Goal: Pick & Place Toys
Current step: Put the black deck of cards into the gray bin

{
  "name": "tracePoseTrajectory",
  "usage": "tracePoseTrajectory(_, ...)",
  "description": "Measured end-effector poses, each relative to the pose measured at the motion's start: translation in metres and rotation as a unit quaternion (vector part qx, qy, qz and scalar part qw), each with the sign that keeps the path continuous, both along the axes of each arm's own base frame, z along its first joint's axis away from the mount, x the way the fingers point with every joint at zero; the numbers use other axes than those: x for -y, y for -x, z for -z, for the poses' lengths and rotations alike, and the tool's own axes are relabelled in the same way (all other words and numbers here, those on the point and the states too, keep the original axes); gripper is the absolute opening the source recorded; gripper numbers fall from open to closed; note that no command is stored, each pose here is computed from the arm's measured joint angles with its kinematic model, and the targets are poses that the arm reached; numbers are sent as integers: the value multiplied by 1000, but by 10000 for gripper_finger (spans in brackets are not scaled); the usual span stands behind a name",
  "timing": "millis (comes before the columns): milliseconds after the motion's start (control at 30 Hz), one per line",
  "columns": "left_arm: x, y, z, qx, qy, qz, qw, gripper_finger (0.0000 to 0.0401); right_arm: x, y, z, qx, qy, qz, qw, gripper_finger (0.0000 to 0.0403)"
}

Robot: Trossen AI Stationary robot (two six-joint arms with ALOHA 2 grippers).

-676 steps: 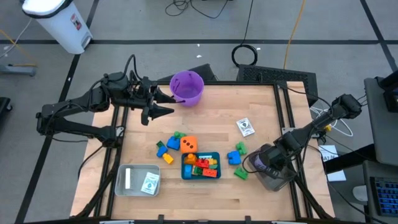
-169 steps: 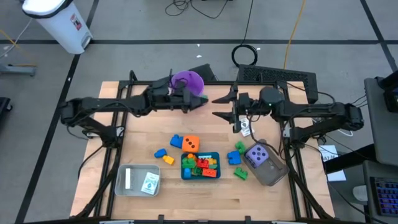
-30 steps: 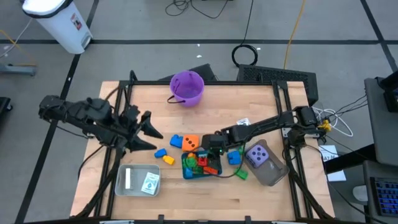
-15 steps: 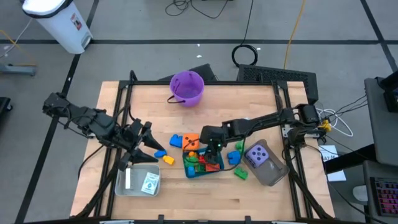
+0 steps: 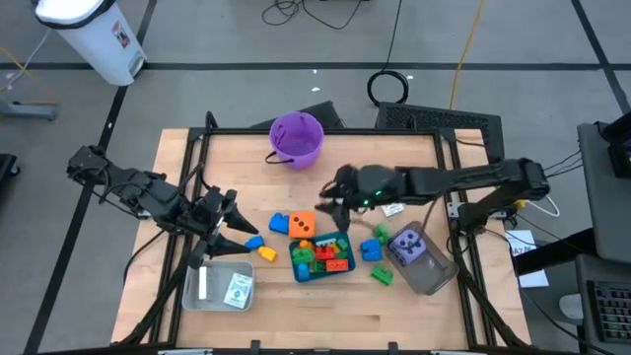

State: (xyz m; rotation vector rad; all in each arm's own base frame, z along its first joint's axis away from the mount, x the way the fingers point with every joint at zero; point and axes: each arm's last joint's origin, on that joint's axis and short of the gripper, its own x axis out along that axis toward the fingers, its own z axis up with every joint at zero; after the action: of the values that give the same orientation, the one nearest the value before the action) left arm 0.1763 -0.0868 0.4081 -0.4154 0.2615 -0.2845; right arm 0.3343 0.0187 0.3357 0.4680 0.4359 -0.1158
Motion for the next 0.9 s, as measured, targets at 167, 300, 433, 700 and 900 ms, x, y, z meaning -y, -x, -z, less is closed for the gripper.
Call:
tracePoseTrajectory(167, 0, 0, 0, 1, 0, -1, 1000, 239, 5, 16, -39, 117, -66, 50, 990, 199)
tracePoseTrajectory(300, 0, 0, -1, 3, 1, -1, 1000, 239, 10, 24, -61, 194, -83, 52, 976, 198)
tracePoseTrajectory(433, 0, 0, -1, 5, 2, -1, 1000, 239, 15, 35, -63, 169, -36, 72, 982, 198)
tracePoseTrajectory(700, -1, -1, -1, 10, -14, -12, 1000, 239, 25, 66, -15, -120, -6, 164, 979, 198)
tracePoseTrajectory(900, -8, -4, -1, 15, -32, -38, 999, 239, 35, 92, 29, -378, -36, 264, 887, 199)
